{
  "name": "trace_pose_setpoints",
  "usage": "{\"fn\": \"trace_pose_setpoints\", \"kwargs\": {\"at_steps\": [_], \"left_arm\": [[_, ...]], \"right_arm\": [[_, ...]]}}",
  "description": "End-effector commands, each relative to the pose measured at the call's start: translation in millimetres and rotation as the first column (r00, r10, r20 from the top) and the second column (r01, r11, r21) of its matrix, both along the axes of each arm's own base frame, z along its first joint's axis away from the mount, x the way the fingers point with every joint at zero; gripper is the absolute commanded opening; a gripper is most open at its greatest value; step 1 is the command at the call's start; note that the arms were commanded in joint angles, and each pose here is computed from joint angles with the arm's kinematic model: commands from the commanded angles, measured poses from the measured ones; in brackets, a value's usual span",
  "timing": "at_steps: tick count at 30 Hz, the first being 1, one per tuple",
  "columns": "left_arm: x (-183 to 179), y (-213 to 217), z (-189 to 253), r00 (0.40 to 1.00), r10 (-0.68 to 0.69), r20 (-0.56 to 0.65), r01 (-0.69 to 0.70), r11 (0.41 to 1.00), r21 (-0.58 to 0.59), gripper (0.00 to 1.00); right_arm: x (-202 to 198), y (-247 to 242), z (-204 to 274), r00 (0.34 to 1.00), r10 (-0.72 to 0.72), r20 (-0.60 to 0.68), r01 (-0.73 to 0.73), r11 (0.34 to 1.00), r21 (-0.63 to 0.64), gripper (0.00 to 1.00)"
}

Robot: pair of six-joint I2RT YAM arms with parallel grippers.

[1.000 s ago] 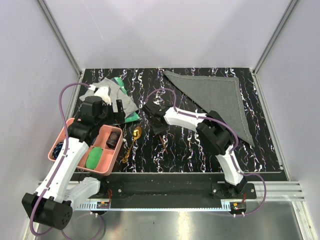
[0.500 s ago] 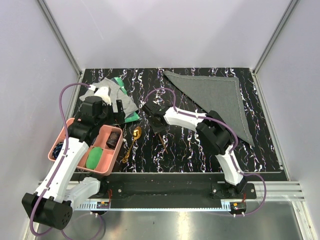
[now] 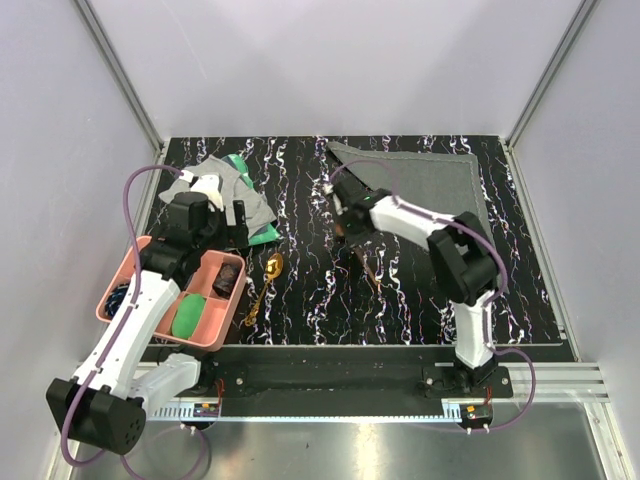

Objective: Fold the napkin, place the utensils inside, and roll it up
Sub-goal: Grab a utensil with the right arm, then place the utensil onto the napkin

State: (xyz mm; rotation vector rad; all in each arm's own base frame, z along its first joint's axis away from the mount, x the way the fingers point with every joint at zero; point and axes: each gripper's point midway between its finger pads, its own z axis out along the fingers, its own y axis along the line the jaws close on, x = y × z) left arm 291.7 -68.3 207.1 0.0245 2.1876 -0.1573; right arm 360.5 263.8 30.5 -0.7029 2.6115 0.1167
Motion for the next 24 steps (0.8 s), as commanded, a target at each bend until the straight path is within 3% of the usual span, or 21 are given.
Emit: {"fn": "trace_pose_setpoints", "kwargs": {"at_steps": [1, 7, 16, 24], "left_arm": [[7.4, 7.1, -1.1, 1.0, 0.024, 0.015, -0.025, 0.999, 0.033, 0.99], [8.7, 9.2, -3.7, 0.999, 0.032, 0.006, -0.033, 0.999, 0.042, 0.99], [8.7, 10.3, -4.3, 0.999, 0.037, 0.005, -0.037, 0.998, 0.044, 0.99], [8.2, 8.7, -5.1, 1.0, 0.029, 0.002, -0.029, 0.999, 0.039, 0.99]], "right_arm": [[42.4, -25.6, 51.7, 0.977, 0.096, 0.188, -0.099, 0.995, 0.003, 0.0], [97.6, -74.0, 70.9, 0.943, 0.151, 0.297, -0.143, 0.988, -0.049, 0.0], [155.0, -136.8, 75.6, 0.921, 0.189, 0.34, -0.163, 0.981, -0.103, 0.0], [176.9, -177.0, 49.0, 0.938, 0.206, 0.279, -0.174, 0.976, -0.134, 0.0]]}}
